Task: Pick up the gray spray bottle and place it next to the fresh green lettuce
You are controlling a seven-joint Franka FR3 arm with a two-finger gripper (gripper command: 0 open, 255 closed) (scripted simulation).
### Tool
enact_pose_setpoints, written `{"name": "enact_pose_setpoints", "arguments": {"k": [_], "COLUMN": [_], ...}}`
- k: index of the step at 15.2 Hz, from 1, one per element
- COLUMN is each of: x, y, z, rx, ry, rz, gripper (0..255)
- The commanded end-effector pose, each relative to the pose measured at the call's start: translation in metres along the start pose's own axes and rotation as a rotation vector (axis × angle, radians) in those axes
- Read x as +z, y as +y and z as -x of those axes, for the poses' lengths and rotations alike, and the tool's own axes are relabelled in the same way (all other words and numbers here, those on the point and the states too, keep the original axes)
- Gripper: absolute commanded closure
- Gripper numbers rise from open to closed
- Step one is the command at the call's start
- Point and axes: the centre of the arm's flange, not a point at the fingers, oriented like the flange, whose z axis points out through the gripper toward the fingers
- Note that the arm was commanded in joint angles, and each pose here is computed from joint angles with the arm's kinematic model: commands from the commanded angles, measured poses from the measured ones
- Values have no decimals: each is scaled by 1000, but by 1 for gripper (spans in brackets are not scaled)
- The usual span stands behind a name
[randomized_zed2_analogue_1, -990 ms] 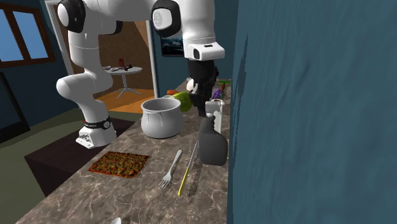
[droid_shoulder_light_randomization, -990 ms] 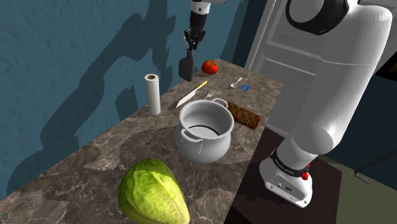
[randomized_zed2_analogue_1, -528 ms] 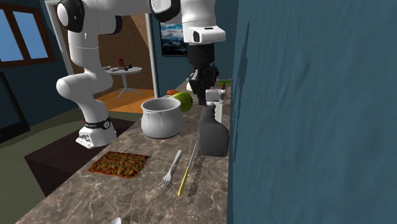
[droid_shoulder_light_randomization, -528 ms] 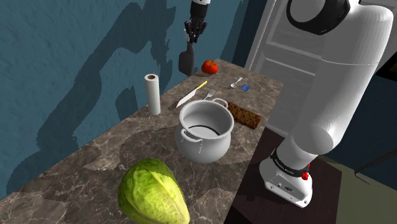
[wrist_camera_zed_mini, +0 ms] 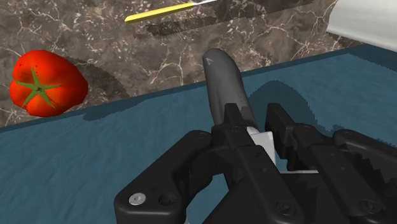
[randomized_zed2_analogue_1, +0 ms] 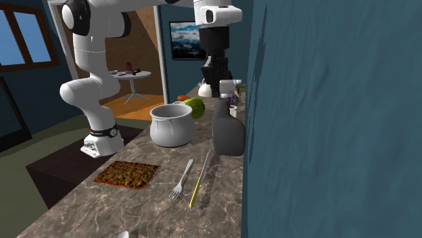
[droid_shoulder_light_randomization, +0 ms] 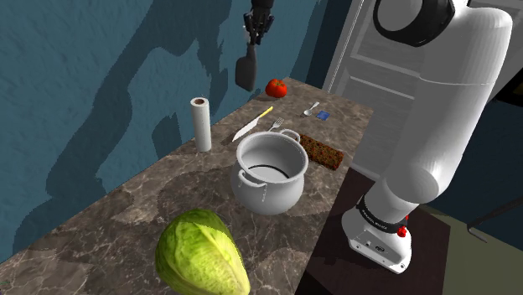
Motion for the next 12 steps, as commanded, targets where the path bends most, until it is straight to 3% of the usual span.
{"name": "enact_pose_setpoints", "arguments": {"k": [1,12], "x": [-10,-68], "y": [0,-3], "z": [1,-2], "rx": [0,0], "ry": [0,0], "rz": [0,0], "gripper": [255,255]}}
